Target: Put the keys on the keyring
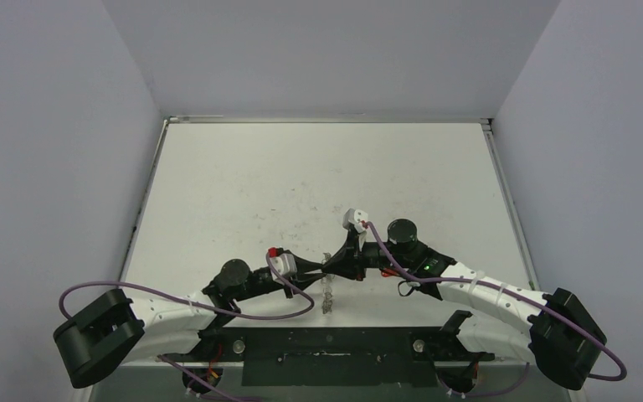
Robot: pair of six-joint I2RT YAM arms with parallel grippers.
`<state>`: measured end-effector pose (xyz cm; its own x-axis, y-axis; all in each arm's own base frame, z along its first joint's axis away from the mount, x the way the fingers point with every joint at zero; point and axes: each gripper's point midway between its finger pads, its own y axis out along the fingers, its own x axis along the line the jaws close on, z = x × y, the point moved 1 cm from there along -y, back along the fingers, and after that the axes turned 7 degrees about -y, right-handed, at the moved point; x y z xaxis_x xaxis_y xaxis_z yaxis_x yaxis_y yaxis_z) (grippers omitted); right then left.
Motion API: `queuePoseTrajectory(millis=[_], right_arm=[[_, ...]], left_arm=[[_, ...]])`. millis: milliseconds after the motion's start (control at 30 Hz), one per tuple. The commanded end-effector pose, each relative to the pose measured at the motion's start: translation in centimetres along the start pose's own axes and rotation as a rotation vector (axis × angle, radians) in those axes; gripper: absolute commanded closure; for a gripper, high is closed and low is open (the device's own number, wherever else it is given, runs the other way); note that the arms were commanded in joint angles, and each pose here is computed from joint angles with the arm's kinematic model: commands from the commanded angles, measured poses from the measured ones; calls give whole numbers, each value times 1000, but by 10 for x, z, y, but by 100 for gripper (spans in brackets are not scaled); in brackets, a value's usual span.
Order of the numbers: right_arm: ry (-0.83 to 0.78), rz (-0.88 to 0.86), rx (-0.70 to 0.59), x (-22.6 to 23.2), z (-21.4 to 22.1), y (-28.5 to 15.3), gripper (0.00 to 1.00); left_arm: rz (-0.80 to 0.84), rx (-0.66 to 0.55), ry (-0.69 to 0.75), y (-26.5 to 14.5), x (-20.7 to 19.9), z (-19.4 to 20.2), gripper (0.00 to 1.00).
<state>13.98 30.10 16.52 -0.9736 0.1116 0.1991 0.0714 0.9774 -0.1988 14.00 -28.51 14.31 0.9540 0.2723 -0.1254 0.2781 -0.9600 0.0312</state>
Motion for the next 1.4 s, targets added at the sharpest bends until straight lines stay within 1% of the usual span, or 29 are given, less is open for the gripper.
queuePoseTrajectory(millis=[0, 367, 467, 567, 600, 833, 900, 1000, 1200, 1367], right_arm=[[-92, -16, -96, 2, -35, 3, 100], [-86, -26, -85, 3, -33, 6, 100], [-86, -26, -81, 3, -32, 6, 100], [-88, -22, -75, 2, -31, 6, 100], [-89, -20, -73, 2, -30, 6, 100], [-90, -19, -59, 1, -27, 5, 100], [-90, -20, -60, 1, -28, 5, 100], [-91, -23, -62, 3, -28, 5, 100], [-86, -30, -58, 4, -27, 6, 100], [-86, -33, -63, 5, -29, 6, 100]], left_arm=[[-18, -119, 32, 4, 1, -35, 78], [19, -127, 40, 7, -5, -39, 80], [19, -134, 49, 8, -4, -41, 87], [20, -139, 55, 8, -4, -43, 100], [20, -138, 54, 8, -4, -43, 100], [14, -137, 56, 4, -5, -44, 100], [9, -136, 58, 3, -4, -45, 89], [6, -134, 59, 2, -4, -46, 83], [11, -128, 57, 5, -4, -45, 81], [8, -121, 54, 7, -3, -44, 85]])
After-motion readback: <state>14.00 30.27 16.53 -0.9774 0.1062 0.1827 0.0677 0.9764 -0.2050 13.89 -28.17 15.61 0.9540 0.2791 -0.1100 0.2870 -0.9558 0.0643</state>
